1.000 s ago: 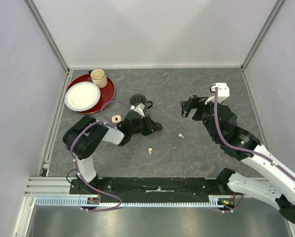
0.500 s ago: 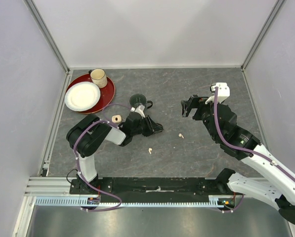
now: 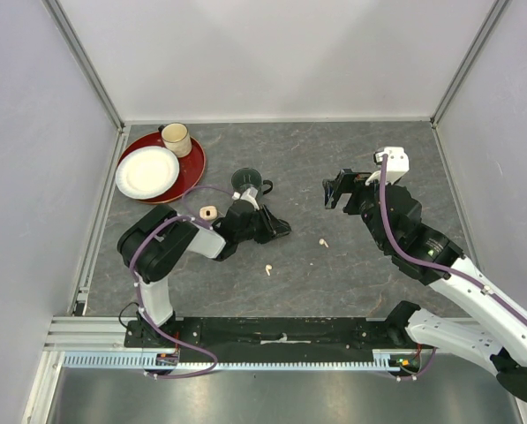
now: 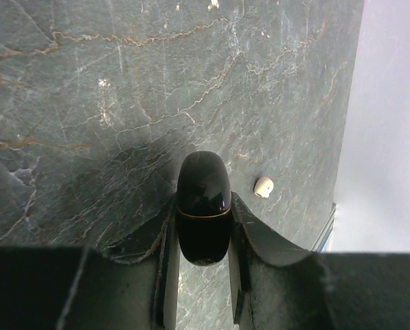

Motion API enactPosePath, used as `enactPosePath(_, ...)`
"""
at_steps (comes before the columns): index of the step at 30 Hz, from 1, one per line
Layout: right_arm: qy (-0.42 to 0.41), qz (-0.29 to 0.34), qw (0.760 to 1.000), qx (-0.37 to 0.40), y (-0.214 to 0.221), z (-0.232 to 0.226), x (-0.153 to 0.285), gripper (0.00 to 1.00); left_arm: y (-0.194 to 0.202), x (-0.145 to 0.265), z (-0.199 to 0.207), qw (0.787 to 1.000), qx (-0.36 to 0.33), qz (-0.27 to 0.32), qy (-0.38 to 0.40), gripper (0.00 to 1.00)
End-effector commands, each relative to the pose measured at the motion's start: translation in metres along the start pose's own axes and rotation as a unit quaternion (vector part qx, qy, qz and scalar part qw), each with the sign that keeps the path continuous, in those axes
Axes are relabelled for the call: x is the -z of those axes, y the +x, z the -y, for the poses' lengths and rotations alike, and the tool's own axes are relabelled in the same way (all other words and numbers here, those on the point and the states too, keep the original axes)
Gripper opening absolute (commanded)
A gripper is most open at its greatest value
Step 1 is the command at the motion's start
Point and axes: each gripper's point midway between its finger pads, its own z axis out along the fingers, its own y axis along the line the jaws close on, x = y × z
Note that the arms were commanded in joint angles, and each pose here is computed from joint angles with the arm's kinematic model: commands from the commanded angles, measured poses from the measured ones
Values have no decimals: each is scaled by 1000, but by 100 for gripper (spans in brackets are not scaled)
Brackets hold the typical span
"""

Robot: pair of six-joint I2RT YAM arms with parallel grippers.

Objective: Insert the wireless bluetooth earbuds into the charging case
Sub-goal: Place the charging case at the center of the board.

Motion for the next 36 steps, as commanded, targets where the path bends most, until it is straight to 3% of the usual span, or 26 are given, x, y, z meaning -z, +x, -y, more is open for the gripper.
enactPosePath(1, -4, 13, 1000, -11, -7, 0, 1, 98, -3, 4, -6, 999, -5, 8, -32, 34)
enactPosePath(14, -11, 18, 1000, -19, -11, 0, 7, 98, -5, 11, -9, 998, -40, 3, -54, 42)
enactPosePath(17, -9, 20, 1000, -20, -12, 1, 8, 98, -4, 12, -12, 997, -42, 0, -59, 48)
enactPosePath(24, -8, 21, 1000, -17, -13, 2, 9, 98, -6, 20, -17, 995, -57, 7, -76, 50)
enactPosePath(31, -6, 18, 1000, -17, -11, 2, 7, 98, -21, 45, -26, 987, -95, 41, -123, 51)
enactPosePath(36, -8, 14, 1000, -16, -9, 0, 5, 98, -43, 67, -4, 979, -147, 81, -116, 54)
